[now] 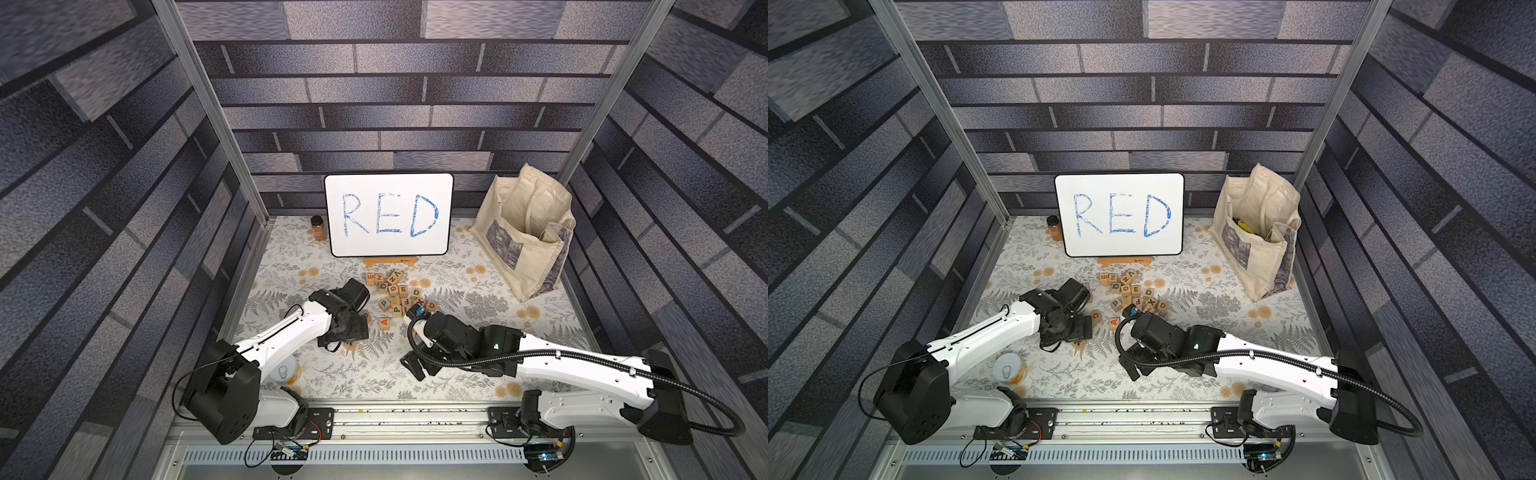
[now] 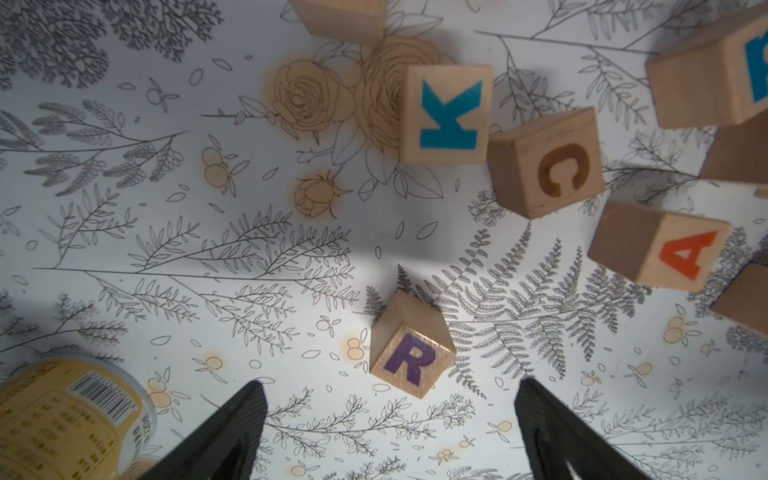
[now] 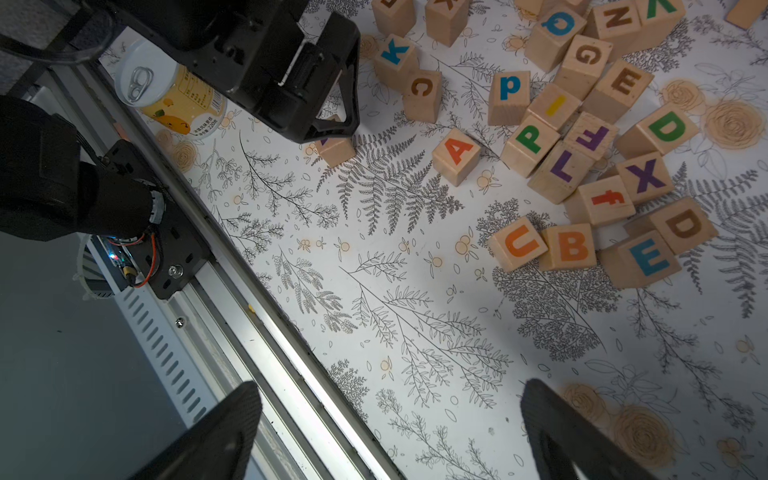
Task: Assemble the uppercase word "red" with letter blocks
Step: Pick up the letter block from the center of the board.
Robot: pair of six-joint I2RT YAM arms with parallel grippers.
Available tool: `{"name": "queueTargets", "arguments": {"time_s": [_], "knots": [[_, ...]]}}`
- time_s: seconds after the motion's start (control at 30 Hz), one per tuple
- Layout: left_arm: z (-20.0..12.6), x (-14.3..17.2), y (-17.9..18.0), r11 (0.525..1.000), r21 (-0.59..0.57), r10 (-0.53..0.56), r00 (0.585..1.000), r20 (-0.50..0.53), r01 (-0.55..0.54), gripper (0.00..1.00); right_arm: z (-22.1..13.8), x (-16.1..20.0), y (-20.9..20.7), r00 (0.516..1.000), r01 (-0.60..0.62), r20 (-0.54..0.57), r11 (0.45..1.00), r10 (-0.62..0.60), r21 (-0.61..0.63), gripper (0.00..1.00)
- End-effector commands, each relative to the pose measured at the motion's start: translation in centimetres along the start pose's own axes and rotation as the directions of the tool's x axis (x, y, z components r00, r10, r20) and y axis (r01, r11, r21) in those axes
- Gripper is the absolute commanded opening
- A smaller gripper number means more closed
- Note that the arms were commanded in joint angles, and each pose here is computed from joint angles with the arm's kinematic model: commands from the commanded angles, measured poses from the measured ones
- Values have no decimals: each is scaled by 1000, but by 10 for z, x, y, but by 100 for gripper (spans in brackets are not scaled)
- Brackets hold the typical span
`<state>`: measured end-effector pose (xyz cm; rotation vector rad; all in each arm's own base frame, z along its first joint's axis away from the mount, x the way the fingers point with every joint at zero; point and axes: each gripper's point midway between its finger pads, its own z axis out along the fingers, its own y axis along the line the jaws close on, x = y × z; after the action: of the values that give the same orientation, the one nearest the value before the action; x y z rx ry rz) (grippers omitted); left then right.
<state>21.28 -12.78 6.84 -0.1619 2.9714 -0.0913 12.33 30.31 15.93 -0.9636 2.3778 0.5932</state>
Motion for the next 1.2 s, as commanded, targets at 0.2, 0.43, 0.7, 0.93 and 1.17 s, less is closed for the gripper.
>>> {"name": "queueTargets", "arguments": {"time_s": [0.2, 0.43, 0.7, 0.93, 1.17], "knots": [[10, 1, -1, 978, -18, 209, 977, 30, -209, 72, 1, 7, 4, 1000, -13, -1, 1000, 13, 12, 100], [17, -2, -1, 965, -46, 259, 965, 35, -258, 73, 0, 9, 1, 1000, -2, -7, 1000, 2, 22, 100], [31, 0, -4, 954, -57, 292, 956, -13, -293, 66, 0, 10, -3, 1000, -2, -4, 999, 2, 40, 100], [40, 4, -7, 952, -57, 297, 953, -57, -300, 62, 0, 11, -5, 1000, 3, -5, 999, -2, 51, 100], [43, 3, -10, 953, -56, 293, 954, -61, -296, 51, 0, 12, -7, 1000, 4, -3, 998, -4, 63, 100]]}}
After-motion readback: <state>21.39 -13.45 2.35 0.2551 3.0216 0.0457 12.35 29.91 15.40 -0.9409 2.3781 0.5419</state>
